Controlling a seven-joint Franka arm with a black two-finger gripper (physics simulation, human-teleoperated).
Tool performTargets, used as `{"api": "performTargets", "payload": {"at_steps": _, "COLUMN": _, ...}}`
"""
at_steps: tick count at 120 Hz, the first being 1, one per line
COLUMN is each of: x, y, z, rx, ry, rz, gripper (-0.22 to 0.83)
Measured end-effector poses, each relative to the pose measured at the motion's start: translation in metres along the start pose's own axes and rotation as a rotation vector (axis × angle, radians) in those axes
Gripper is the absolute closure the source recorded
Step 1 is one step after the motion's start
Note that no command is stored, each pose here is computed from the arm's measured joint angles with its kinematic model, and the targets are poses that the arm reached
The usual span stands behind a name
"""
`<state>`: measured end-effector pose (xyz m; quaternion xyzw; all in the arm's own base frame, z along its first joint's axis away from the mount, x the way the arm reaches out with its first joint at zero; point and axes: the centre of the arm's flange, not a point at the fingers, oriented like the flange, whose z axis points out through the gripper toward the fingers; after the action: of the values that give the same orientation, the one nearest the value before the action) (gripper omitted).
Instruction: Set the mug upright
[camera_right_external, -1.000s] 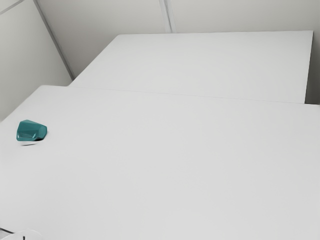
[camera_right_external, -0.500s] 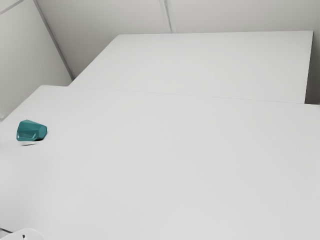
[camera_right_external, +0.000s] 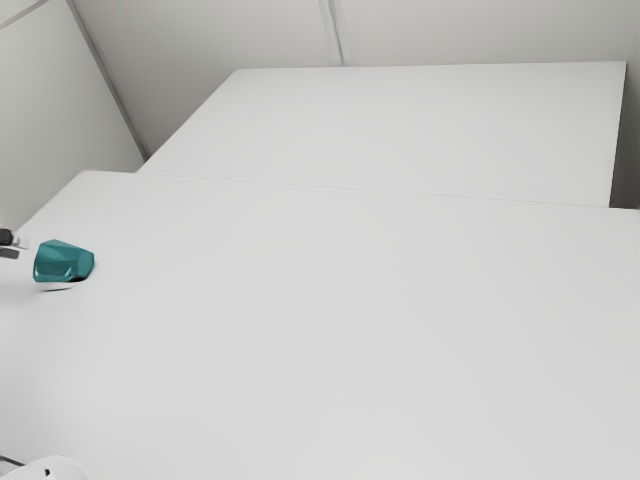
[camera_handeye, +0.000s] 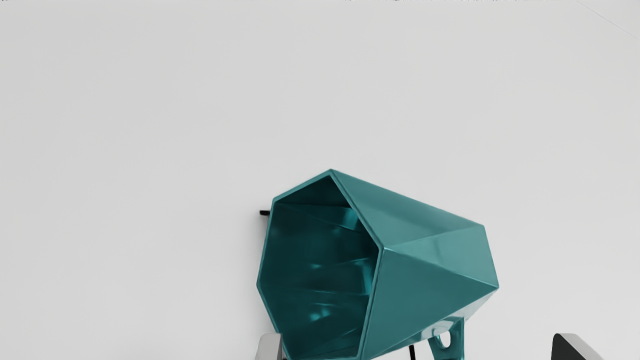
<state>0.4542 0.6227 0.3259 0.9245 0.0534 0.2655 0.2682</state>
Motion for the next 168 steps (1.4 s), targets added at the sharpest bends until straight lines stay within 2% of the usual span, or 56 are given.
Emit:
{"api": "performTargets", "payload": {"at_steps": 20, "x": 0.006, "y": 0.004, "z": 0.011, "rx": -0.028, "ry": 0.019, "rz": 0.023, "gripper": 0.02}}
{"api": "performTargets", "payload": {"at_steps": 116, "x": 0.003, "y": 0.003, "z": 0.067, "rx": -0.127, "ry": 0.018, "rz": 0.042, "gripper": 0.03}}
{"api": "performTargets", "payload": {"at_steps": 135, "x": 0.004, "y": 0.004, "z": 0.071, "rx": -0.135, "ry": 0.019, "rz": 0.046, "gripper": 0.11}}
{"api": "performTargets", "payload": {"at_steps": 168, "x": 0.002, "y": 0.005, "z": 0.074, "rx": -0.145, "ry": 0.019, "rz": 0.042, "gripper": 0.35}}
